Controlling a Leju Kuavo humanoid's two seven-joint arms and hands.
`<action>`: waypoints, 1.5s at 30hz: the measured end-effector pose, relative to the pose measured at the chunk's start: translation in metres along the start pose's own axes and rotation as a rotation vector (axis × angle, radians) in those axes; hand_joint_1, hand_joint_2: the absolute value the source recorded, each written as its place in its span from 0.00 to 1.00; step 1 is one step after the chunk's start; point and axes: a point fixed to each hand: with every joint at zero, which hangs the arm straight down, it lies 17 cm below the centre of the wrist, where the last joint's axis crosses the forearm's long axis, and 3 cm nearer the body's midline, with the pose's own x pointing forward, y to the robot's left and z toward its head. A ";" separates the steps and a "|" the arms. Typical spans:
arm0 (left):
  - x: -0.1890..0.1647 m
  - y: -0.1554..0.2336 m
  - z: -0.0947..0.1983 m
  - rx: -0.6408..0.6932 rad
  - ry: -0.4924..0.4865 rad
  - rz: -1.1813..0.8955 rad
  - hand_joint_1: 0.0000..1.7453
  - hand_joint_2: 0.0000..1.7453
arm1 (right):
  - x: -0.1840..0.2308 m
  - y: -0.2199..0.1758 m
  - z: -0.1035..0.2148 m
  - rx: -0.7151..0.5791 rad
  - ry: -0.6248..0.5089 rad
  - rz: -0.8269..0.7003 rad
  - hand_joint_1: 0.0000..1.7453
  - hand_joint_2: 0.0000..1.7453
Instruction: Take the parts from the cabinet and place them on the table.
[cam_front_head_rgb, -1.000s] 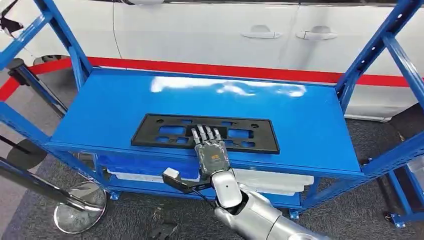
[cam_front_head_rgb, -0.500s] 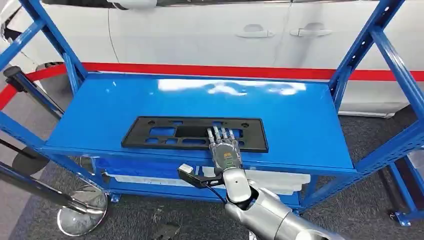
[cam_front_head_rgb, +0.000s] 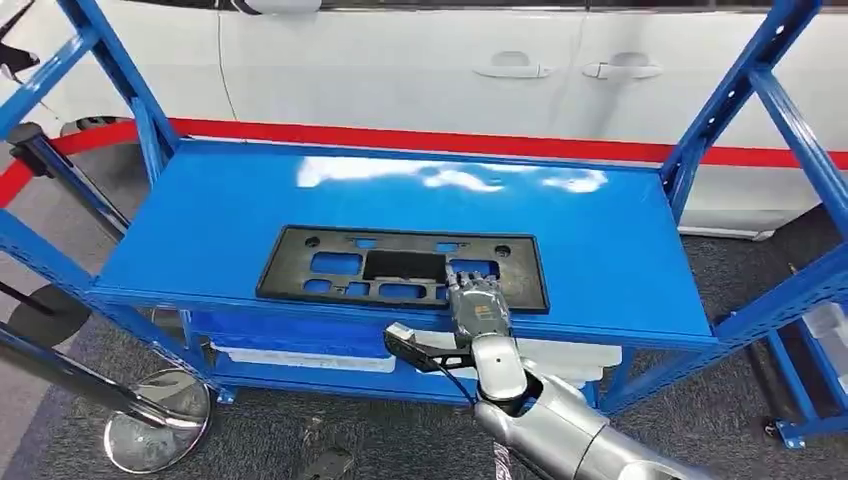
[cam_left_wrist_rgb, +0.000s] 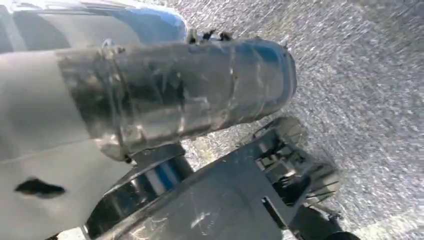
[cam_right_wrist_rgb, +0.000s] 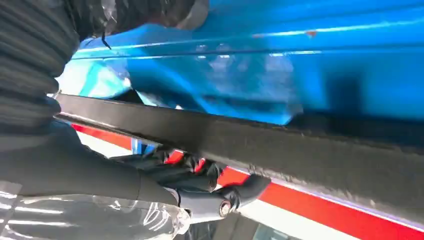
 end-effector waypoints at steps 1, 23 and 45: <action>0.000 0.000 0.000 0.000 0.000 0.000 0.00 0.00 | 0.000 0.000 0.000 -0.002 0.001 -0.006 1.00 1.00; 0.000 -0.003 0.001 -0.004 -0.006 -0.011 0.00 0.00 | 0.001 -0.009 -0.001 -0.035 -0.018 -0.081 1.00 1.00; 0.002 0.000 0.000 0.018 0.001 -0.011 0.00 0.00 | -0.005 -0.135 0.005 -0.440 -0.066 -0.369 1.00 1.00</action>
